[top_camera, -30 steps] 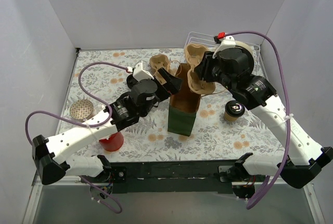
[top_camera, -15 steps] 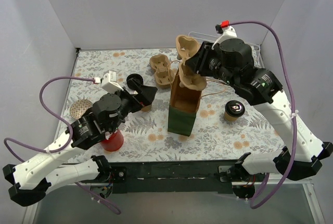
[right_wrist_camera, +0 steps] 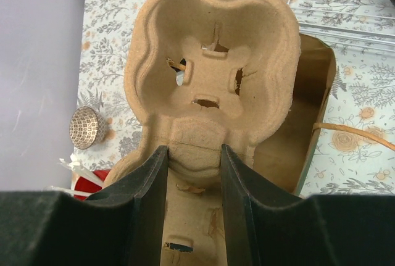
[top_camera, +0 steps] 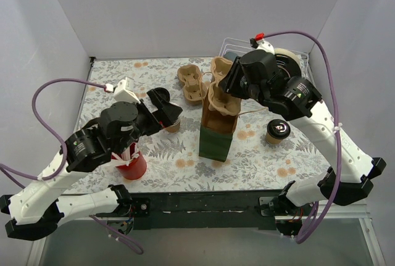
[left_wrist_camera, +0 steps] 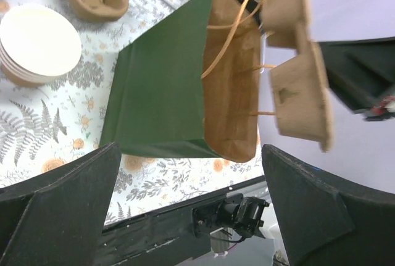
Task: Pack the takeout coffee
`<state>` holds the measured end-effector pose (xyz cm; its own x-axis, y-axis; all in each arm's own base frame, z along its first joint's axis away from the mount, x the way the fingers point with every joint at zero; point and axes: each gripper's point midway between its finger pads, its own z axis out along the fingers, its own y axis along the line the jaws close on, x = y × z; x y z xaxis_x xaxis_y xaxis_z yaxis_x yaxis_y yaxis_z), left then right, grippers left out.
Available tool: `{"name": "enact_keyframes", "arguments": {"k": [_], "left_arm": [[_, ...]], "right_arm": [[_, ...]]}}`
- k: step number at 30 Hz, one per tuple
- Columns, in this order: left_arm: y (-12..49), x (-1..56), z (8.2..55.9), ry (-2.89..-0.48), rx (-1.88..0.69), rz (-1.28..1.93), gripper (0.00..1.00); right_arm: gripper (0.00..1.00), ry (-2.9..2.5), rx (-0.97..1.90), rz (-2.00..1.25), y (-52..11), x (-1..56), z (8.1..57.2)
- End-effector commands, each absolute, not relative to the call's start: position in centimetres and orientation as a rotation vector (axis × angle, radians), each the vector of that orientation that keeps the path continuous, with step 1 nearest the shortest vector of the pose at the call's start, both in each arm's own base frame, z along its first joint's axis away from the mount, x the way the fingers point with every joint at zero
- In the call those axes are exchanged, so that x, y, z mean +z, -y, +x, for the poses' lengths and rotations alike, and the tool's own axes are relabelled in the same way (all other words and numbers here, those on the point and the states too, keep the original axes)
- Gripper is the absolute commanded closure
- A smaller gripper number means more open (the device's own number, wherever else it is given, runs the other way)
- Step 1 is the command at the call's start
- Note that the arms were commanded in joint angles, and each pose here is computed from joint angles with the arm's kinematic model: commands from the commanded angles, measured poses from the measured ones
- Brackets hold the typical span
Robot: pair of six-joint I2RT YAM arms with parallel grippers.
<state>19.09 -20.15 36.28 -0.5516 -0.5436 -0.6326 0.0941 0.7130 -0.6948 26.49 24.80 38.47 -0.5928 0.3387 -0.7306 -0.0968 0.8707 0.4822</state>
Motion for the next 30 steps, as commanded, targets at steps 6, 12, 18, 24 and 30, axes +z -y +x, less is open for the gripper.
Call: {"name": "enact_keyframes", "arguments": {"k": [6, 12, 18, 24, 30], "left_arm": [[18.5, 38.5, 18.8, -1.981, -0.751, -0.186, 0.02], [18.3, 39.5, 19.0, -1.947, -0.722, -0.129, 0.02], [18.2, 40.0, 18.9, -1.937, -0.724, -0.111, 0.02], [17.9, 40.2, 18.8, -1.929, -0.724, -0.104, 0.02], [17.5, 40.4, 18.6, -1.922, -0.727, -0.112, 0.02]], "right_arm": [[0.86, -2.095, 0.519, 0.292, -22.5, 37.8, 26.4], [0.85, -2.179, 0.473, 0.245, -23.7, 35.7, 26.3], [0.86, -2.217, 0.367, 0.221, -24.1, 34.0, 26.6], [0.87, -2.250, 0.283, 0.214, -24.5, 32.0, 26.7], [0.88, -2.263, 0.193, 0.202, -24.6, 30.1, 26.7]]}}
